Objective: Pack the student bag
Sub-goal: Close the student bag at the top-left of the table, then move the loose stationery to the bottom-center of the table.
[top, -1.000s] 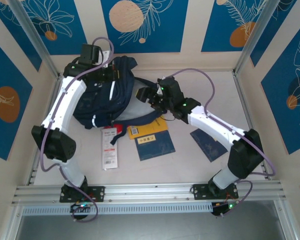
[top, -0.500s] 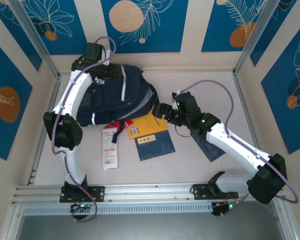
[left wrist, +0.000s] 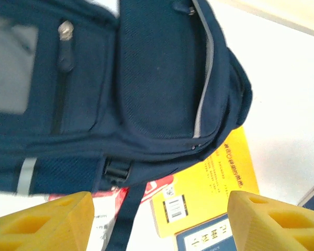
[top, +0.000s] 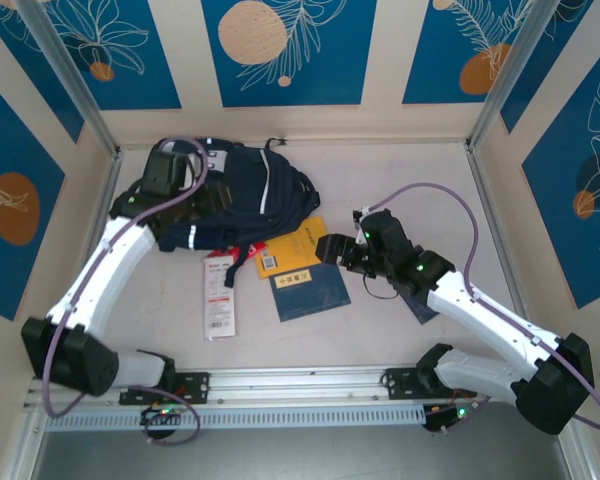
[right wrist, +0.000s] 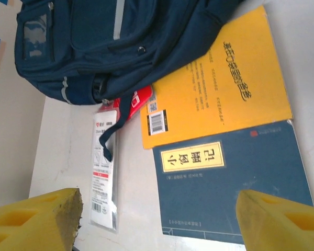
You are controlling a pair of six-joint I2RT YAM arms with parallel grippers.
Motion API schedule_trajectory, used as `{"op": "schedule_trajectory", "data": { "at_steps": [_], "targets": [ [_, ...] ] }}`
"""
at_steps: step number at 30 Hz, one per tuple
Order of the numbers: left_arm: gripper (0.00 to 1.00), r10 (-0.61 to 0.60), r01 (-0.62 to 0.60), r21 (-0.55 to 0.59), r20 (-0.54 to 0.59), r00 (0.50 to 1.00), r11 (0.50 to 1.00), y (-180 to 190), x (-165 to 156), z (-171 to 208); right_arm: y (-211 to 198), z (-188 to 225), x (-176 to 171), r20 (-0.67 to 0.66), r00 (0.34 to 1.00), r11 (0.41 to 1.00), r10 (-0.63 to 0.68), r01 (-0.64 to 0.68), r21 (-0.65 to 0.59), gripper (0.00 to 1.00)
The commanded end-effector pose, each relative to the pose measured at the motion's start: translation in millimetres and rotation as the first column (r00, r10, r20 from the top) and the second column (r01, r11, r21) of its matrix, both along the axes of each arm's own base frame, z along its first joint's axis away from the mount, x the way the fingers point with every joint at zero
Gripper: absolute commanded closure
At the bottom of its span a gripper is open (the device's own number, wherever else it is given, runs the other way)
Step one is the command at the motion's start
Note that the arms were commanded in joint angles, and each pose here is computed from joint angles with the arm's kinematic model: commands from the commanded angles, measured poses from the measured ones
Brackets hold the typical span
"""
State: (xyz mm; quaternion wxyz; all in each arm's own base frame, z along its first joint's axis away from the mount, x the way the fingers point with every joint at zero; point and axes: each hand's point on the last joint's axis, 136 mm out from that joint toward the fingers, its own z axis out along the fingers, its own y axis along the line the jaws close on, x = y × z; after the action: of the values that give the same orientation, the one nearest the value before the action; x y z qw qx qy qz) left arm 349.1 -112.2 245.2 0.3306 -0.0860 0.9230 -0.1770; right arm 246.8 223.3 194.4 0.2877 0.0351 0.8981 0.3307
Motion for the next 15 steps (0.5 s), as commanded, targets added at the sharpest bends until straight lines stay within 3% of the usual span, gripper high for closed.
{"op": "schedule_trajectory", "data": {
  "at_steps": [1, 9, 15],
  "targets": [
    [0.32, 0.116, -0.113, 0.023, -0.134, 0.984, 0.993, 18.1, -29.4, -47.6, -0.6, -9.9, -12.5, -0.022, 0.999, 1.000, 0.024, -0.024, 0.000, 0.24],
    [0.32, 0.146, -0.126, 0.085, -0.304, 0.941, 0.988, 35.1, -88.7, -134.3, 9.5, -35.0, -41.3, -0.086, 0.990, 0.992, 0.110, -0.115, -0.045, 0.26],
    [0.33, 0.197, -0.171, 0.104, -0.341, 0.919, 0.980, 40.3, -98.7, -169.8, 15.3, -45.5, -47.8, -0.108, 0.989, 0.994, 0.106, -0.103, 0.030, 0.27]
  ]
}}
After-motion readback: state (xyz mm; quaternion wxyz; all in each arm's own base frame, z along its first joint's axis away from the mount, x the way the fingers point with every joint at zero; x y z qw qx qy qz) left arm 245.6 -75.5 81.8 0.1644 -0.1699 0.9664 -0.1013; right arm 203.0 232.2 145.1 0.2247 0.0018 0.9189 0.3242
